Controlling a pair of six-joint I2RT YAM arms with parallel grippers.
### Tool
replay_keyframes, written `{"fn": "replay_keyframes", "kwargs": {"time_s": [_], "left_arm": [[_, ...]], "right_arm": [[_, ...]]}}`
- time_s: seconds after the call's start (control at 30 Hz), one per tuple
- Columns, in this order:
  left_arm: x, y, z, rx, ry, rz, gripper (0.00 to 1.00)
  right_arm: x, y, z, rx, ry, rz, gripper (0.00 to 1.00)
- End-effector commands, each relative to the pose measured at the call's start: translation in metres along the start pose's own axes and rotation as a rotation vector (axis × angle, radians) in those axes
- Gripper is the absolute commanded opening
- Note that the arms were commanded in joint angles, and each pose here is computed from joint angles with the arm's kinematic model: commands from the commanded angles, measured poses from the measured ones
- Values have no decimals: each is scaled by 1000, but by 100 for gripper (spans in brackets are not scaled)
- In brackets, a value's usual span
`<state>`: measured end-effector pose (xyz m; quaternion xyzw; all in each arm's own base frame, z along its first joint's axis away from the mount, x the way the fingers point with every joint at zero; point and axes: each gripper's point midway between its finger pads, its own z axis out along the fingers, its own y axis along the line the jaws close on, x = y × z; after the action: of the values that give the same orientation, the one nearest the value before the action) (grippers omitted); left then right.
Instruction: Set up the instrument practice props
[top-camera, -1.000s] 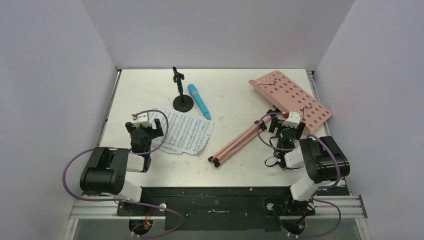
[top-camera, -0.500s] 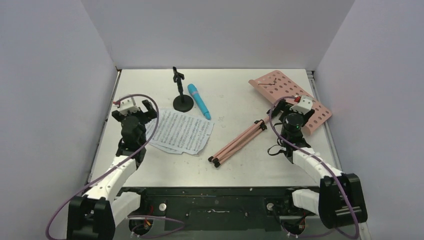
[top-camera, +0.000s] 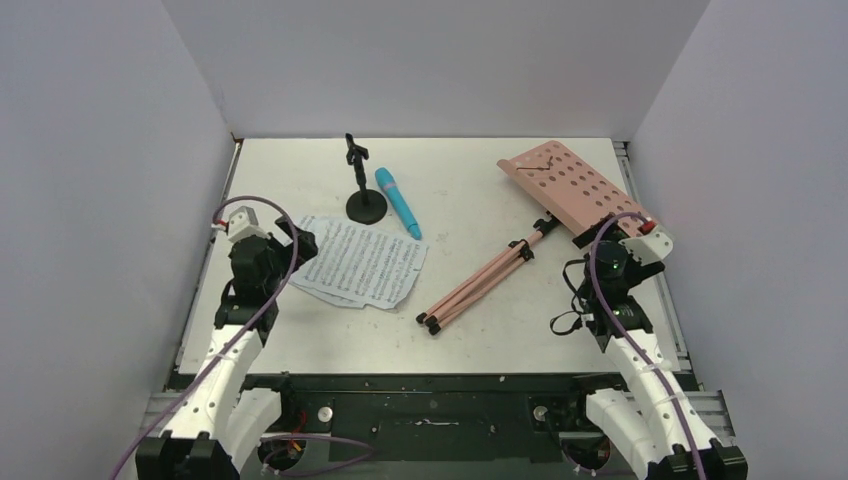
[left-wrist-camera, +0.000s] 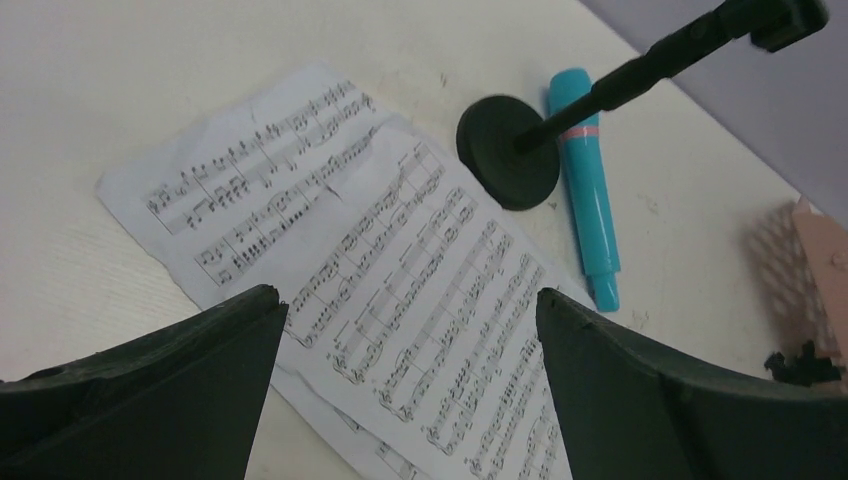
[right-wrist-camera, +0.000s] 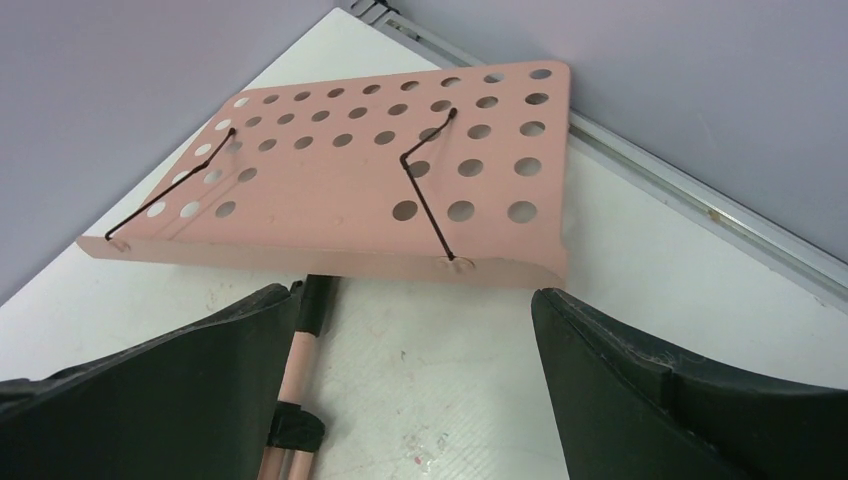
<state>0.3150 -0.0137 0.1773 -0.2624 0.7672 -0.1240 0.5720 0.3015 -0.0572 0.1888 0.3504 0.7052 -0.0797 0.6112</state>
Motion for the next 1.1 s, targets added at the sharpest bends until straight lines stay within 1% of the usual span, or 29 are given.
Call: {"fn": "replay_keyframes", "kwargs": {"time_s": [0.0, 0.07, 0.17, 0.23, 0.27, 0.33, 0.53, 0.63, 0.77, 0.83, 0.9, 1.07], "left_arm": [[33, -29, 5, 131, 234, -39, 96], [53, -41, 13, 203, 335, -28, 96], [76, -54, 19, 245, 444, -81, 96], [88, -68, 19, 277, 491, -58, 96], [90, -78, 19, 292, 492, -33, 96], [95, -100, 17, 319, 492, 26, 96], [128, -165, -4, 414, 526, 235, 96], [148, -191, -16, 445, 533, 395, 96], [183, -228, -41, 547, 567, 620, 96], [203, -242, -51, 605, 599, 714, 96], [226, -249, -60, 649, 657, 796, 96], [271, -267, -83, 758, 769, 889, 97]], "right_arm": [[7, -25, -10, 70, 13, 16, 90], [9, -22, -13, 34, 26, 6, 90], [15, -15, -16, -27, 45, 0, 90], [18, -11, -18, -51, 62, 6, 90], [20, -10, -18, -60, 72, 8, 90], [22, -5, -19, -82, 95, 8, 90], [36, 13, -18, -151, 188, -49, 90], [41, 24, -18, -193, 240, -82, 90], [48, 39, -18, -243, 304, -102, 90], [51, 47, -18, -275, 333, -106, 90], [54, 55, -19, -310, 360, -105, 90], [60, 76, -24, -409, 424, -94, 90]]}}
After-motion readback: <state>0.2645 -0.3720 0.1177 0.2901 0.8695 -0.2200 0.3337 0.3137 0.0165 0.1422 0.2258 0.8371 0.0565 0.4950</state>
